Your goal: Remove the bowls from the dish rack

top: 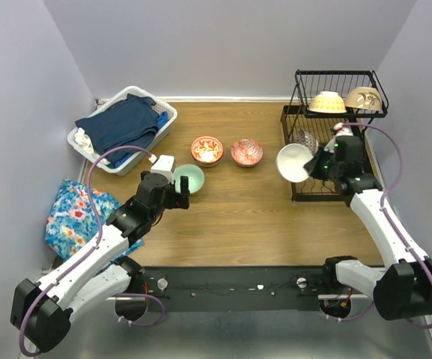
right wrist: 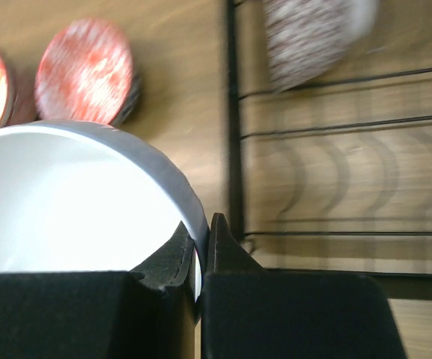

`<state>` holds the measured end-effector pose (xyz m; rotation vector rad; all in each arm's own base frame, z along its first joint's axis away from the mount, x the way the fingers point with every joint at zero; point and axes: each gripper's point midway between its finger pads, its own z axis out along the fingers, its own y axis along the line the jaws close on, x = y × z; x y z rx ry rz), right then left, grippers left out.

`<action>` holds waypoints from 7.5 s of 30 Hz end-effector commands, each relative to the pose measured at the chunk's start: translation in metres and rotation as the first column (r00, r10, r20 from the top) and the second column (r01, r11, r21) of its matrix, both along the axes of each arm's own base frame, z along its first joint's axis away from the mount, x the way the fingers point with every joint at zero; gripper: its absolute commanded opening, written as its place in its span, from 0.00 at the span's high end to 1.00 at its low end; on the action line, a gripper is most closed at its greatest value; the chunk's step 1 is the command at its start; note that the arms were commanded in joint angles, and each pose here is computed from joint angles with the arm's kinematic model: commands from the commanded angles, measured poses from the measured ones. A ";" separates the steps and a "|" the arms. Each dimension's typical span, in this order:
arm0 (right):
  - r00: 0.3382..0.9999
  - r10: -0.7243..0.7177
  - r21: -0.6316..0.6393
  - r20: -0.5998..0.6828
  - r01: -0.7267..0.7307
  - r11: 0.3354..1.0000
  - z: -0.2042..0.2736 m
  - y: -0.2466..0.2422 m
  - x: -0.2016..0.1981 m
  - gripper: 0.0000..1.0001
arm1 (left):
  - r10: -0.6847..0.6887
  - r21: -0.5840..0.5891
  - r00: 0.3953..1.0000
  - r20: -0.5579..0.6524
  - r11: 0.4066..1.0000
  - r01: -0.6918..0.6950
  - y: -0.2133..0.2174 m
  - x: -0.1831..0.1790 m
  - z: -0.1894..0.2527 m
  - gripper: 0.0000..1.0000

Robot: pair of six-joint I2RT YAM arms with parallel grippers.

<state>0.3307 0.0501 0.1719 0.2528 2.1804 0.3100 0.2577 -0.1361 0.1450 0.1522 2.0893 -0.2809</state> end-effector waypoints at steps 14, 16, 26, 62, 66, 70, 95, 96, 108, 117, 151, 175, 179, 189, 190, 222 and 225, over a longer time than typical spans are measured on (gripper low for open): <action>0.898 0.391 0.000 -0.204 -0.399 0.917 -0.095 0.168 0.000 0.98 | 0.165 -0.074 0.960 0.225 0.986 -0.152 0.056 -0.026 0.062 0.01; 0.886 0.408 -0.012 -0.220 -0.421 0.907 -0.104 0.181 0.005 0.98 | 0.188 -0.105 0.951 0.246 0.980 -0.166 0.059 -0.028 0.063 0.01; 0.869 0.447 -0.113 -0.213 -0.477 0.872 -0.119 0.234 0.025 0.90 | 0.197 -0.059 0.945 0.262 0.980 -0.188 0.062 -0.020 0.062 0.01; 0.977 0.203 -0.281 0.068 -0.176 0.943 -0.004 0.131 0.016 0.00 | 0.162 -0.055 0.955 0.249 0.987 -0.153 0.054 -0.018 0.059 0.01; 0.988 0.135 -0.246 0.080 -0.112 0.963 -0.006 0.095 0.019 0.00 | 0.167 -0.056 0.954 0.251 0.986 -0.157 0.055 -0.018 0.060 0.01; 0.985 0.087 -0.150 0.148 -0.065 0.987 0.002 0.062 0.026 0.00 | 0.170 -0.057 0.953 0.251 0.985 -0.161 0.055 -0.018 0.059 0.01; 0.900 0.065 0.055 0.432 -0.098 0.994 -0.004 -0.042 0.077 0.00 | 0.158 -0.044 0.958 0.238 0.987 -0.152 0.053 -0.017 0.055 0.01; 0.894 0.095 0.054 0.438 -0.132 0.990 -0.003 -0.038 0.079 0.00 | 0.158 -0.042 0.959 0.236 0.987 -0.152 0.053 -0.017 0.054 0.01; 0.903 0.161 0.034 0.399 -0.190 0.981 -0.034 -0.041 0.107 0.00 | 0.148 -0.032 0.962 0.230 0.989 -0.145 0.051 -0.016 0.052 0.01; 0.911 0.227 0.046 0.344 -0.258 0.965 -0.058 -0.036 0.117 0.00 | 0.143 -0.011 0.966 0.215 0.990 -0.144 0.051 -0.015 0.047 0.01; 0.907 0.272 -0.071 0.320 -0.263 0.962 -0.033 -0.045 0.117 0.66 | 0.130 -0.010 0.969 0.212 0.991 -0.131 0.047 -0.013 0.046 0.01; 0.937 -0.200 0.208 0.286 0.143 0.968 -0.004 -0.070 0.071 0.68 | 0.032 -0.141 0.981 0.194 0.990 -0.004 0.007 -0.005 0.054 0.01; 0.925 -0.245 0.259 0.290 0.170 0.951 0.014 -0.069 0.062 0.69 | -0.014 -0.202 0.986 0.169 0.978 0.049 -0.019 0.006 0.063 0.01; 0.934 -0.111 0.464 0.339 -0.063 0.883 0.053 0.002 0.039 0.69 | -0.130 -0.411 0.980 0.151 0.893 0.182 -0.091 0.037 0.100 0.01; 0.930 -0.092 0.470 0.357 -0.093 0.878 0.060 0.008 0.036 0.69 | -0.149 -0.429 0.978 0.148 0.881 0.200 -0.098 0.038 0.102 0.01; 0.776 0.353 0.534 0.522 -0.620 0.575 0.101 0.129 -0.059 0.67 | -0.291 -0.582 0.944 -0.154 0.799 0.152 -0.243 0.057 0.051 0.39; 0.779 0.352 0.535 0.519 -0.617 0.576 0.100 0.130 -0.060 0.67 | -0.285 -0.587 0.947 -0.149 0.796 0.148 -0.240 0.056 0.051 0.61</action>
